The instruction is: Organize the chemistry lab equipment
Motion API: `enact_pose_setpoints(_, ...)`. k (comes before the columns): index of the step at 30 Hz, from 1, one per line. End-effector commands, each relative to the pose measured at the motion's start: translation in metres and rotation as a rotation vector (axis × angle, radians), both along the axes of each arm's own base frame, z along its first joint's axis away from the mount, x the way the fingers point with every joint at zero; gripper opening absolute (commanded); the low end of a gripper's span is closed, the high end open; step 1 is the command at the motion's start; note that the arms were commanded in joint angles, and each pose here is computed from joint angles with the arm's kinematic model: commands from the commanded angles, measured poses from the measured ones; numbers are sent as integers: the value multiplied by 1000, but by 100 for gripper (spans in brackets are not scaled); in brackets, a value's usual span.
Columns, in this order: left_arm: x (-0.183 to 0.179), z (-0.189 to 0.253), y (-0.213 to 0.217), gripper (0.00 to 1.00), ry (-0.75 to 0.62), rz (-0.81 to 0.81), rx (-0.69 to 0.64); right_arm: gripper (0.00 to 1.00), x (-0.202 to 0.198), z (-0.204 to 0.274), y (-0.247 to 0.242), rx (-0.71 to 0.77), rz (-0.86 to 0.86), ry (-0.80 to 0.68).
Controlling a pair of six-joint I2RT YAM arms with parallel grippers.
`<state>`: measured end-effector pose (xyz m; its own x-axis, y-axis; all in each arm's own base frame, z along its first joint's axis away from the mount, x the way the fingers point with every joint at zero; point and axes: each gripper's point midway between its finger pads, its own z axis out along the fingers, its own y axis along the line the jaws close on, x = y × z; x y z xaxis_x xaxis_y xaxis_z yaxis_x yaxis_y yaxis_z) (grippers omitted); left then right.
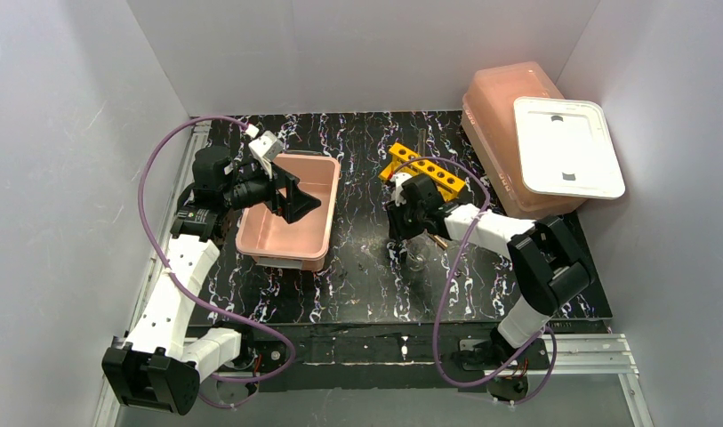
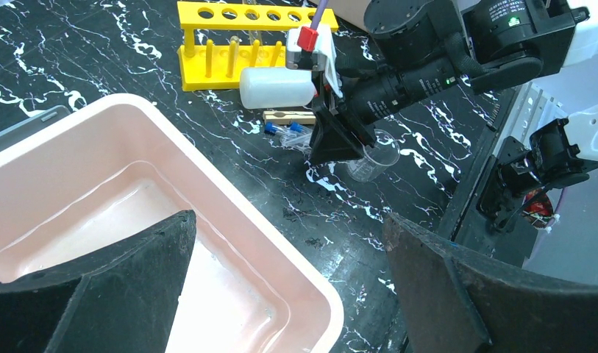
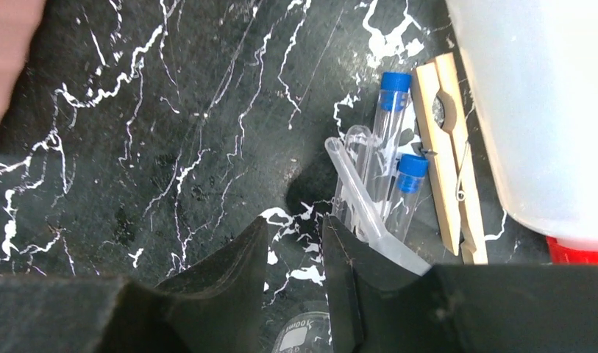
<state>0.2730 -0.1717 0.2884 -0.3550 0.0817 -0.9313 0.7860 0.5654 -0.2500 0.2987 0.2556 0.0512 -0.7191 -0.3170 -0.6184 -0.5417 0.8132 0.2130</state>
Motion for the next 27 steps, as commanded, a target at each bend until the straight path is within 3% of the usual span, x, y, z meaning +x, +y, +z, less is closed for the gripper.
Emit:
enact_pose_setpoints(1, -7, 12, -3, 98, -39, -30, -7, 42, 11, 5, -2, -53, -16, -30)
enact_pose_setpoints(10, -7, 10, -2, 98, -43, -27, -4, 48, 25, 2, -13, -139, -84, -59)
enact_pose_setpoints(27, -7, 11, -1, 98, -64, -29, 9, 45, 21, -9, 11, -104, -47, 5)
